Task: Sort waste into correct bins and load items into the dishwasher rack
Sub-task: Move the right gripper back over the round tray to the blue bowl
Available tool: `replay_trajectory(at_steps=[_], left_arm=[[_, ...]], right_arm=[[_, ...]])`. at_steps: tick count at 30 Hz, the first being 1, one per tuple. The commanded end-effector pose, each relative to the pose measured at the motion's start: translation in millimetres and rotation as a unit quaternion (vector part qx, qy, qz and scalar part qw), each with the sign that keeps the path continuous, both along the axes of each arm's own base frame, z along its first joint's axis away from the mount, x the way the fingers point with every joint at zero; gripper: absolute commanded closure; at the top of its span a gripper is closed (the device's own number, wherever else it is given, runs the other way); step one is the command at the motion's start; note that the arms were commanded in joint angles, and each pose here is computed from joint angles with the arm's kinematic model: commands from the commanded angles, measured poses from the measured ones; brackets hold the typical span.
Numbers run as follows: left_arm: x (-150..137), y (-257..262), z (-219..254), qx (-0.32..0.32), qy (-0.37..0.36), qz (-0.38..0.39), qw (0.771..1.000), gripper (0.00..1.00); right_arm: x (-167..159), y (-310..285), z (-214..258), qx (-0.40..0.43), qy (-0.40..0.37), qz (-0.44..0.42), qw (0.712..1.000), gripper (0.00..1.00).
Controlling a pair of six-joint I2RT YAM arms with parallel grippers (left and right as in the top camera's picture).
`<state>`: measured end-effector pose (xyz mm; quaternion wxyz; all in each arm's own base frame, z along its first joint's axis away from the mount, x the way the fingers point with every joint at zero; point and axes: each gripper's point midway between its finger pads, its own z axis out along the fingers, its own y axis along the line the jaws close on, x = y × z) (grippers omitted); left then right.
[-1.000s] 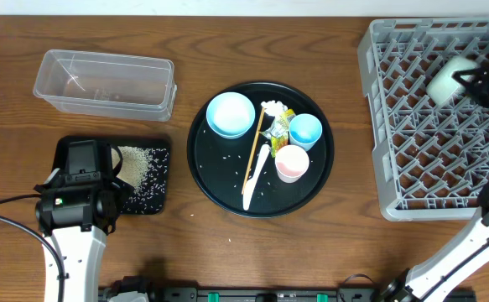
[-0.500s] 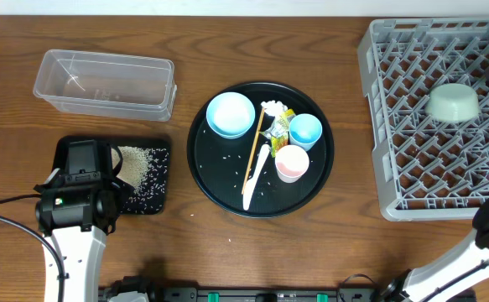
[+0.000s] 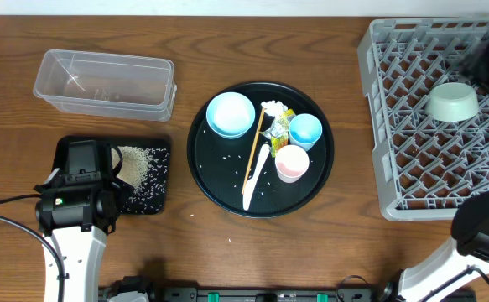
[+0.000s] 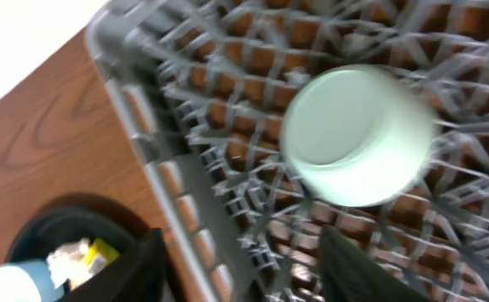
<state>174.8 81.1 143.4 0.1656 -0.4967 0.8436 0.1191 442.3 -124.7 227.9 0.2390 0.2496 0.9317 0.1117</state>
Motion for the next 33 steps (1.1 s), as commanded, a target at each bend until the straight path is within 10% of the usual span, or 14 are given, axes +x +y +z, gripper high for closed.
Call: replay_trajectory(at_steps=[1, 18, 33], left_arm=[[1, 4, 6, 0.011, -0.007, 0.007, 1.0, 0.02], [1, 4, 6, 0.011, -0.007, 0.007, 1.0, 0.02], [1, 4, 6, 0.011, -0.007, 0.007, 1.0, 0.02]], right_arm=[[13, 57, 7, 0.018, -0.021, 0.094, 0.995, 0.43], [-9, 343, 12, -0.046, -0.099, 0.488, 0.866, 0.02], [-26, 463, -107, -0.125, -0.045, 0.575, 0.807, 0.26]])
